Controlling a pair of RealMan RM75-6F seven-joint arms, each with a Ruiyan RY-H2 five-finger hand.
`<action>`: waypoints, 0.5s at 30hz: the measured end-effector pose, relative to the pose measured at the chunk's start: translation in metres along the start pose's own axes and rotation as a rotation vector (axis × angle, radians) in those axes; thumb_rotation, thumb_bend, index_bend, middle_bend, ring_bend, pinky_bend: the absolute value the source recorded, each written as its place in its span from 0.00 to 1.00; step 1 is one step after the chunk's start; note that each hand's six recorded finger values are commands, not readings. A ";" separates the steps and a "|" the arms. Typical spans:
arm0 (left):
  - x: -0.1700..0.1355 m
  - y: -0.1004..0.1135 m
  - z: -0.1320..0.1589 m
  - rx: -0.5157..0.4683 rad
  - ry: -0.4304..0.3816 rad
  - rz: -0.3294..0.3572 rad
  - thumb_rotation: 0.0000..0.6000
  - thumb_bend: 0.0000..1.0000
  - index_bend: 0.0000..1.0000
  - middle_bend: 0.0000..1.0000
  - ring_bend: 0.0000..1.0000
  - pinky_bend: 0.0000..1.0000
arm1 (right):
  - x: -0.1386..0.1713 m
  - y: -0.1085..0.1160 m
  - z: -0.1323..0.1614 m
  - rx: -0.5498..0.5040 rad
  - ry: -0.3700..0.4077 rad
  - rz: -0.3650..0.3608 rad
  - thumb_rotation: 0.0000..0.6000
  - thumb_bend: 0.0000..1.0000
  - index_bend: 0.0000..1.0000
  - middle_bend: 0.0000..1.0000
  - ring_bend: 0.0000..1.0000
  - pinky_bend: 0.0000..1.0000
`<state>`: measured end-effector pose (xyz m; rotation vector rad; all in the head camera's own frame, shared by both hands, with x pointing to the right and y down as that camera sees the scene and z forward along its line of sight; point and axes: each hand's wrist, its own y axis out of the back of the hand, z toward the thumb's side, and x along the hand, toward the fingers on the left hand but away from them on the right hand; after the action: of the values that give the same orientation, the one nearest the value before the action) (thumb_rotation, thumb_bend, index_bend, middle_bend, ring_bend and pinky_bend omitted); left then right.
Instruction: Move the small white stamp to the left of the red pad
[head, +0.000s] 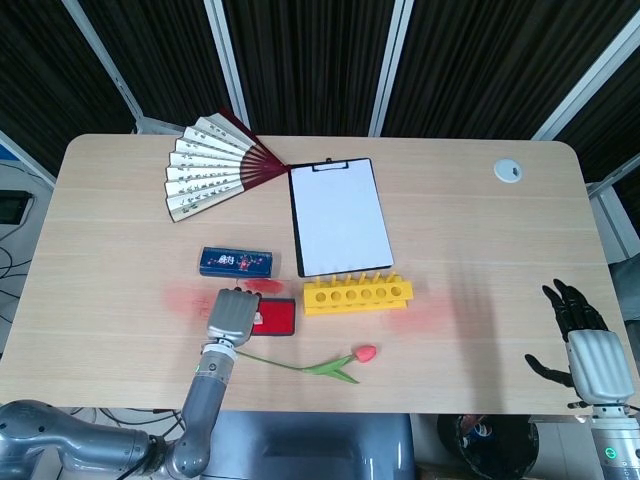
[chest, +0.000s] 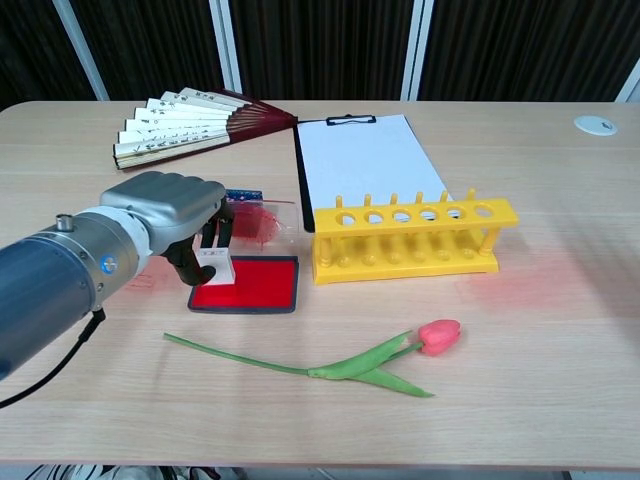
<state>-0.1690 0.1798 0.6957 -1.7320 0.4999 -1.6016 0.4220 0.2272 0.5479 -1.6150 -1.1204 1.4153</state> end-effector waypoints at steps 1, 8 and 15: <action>0.000 0.000 0.000 0.000 -0.001 0.000 1.00 0.33 0.49 0.47 0.40 0.53 | 0.000 0.000 0.000 0.000 0.000 0.000 1.00 0.24 0.04 0.00 0.00 0.19; 0.000 -0.001 0.000 0.005 0.002 -0.002 1.00 0.33 0.49 0.47 0.40 0.53 | 0.000 0.000 0.000 -0.001 -0.001 0.000 1.00 0.24 0.04 0.00 0.00 0.19; 0.000 -0.001 0.001 0.000 0.000 -0.003 1.00 0.34 0.49 0.47 0.40 0.53 | 0.000 0.000 0.000 -0.003 -0.001 0.000 1.00 0.24 0.04 0.00 0.00 0.19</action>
<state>-0.1682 0.1804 0.6966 -1.7338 0.4971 -1.6034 0.4220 0.2271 0.5480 -1.6164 -1.1233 1.4150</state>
